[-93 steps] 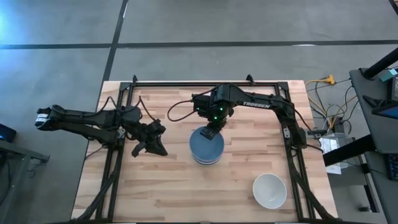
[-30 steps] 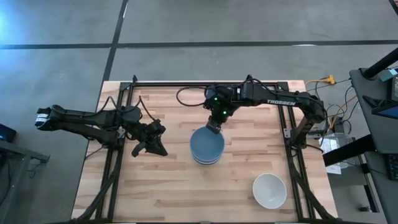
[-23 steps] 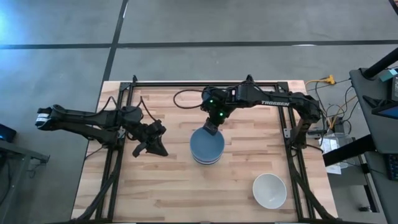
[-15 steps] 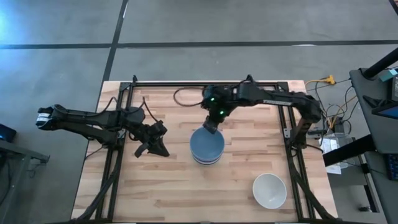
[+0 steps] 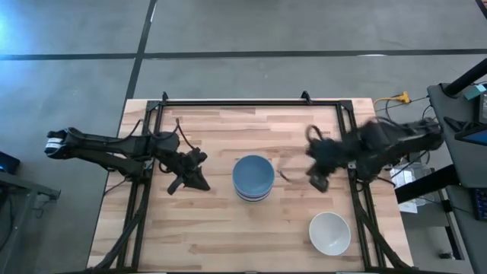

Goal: Nest bowls inside each other
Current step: Stack the white bowl on the blue bowl

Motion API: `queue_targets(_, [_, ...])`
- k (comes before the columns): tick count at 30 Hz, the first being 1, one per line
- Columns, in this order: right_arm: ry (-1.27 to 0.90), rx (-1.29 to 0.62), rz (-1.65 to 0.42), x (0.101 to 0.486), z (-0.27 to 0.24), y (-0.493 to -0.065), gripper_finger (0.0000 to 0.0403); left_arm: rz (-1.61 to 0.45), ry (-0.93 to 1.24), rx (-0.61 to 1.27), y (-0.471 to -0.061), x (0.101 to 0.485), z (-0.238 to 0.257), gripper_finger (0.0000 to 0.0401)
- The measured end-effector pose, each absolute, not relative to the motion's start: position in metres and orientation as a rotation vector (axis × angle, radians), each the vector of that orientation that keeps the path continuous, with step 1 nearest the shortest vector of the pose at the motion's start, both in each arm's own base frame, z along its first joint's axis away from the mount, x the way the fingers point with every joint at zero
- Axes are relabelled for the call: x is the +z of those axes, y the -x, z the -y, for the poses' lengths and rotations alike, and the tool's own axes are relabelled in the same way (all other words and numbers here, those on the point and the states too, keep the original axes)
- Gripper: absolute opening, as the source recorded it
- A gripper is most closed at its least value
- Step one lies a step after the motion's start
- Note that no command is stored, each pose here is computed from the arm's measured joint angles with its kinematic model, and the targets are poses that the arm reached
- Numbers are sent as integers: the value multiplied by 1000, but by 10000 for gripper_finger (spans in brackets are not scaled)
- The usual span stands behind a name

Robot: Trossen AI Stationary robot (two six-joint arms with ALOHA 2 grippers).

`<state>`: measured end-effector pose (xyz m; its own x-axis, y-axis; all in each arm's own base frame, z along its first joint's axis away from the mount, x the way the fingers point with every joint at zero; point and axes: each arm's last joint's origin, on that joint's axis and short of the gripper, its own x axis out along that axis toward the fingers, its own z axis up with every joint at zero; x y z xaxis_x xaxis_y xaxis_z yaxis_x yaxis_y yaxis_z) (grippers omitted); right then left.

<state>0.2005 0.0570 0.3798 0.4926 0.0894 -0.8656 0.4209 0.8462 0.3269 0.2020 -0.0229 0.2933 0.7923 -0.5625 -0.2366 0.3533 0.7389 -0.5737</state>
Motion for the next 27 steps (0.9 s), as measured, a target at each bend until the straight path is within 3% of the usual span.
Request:
queue_targets(4, [-750, -280, -1067, 355, -85, -162, 16, -409, 468, -441, -208, 288, 21, 0])
queue_targets(9, [-862, -254, -1154, 318, -127, -141, 70, -432, 471, -414, -215, 282, 20, 0])
queue_targets(18, [-698, -383, -1314, 260, -163, -138, 178, -446, 474, -411, -218, 280, 20, 0])
queue_targets(22, [-628, -506, -1358, 244, -161, -142, 189, -445, 474, -411, -218, 280, 20, 0])
queue_targets(27, [-527, -485, -1396, 228, -163, -143, 183, -442, 475, -407, -217, 280, 19, 0])
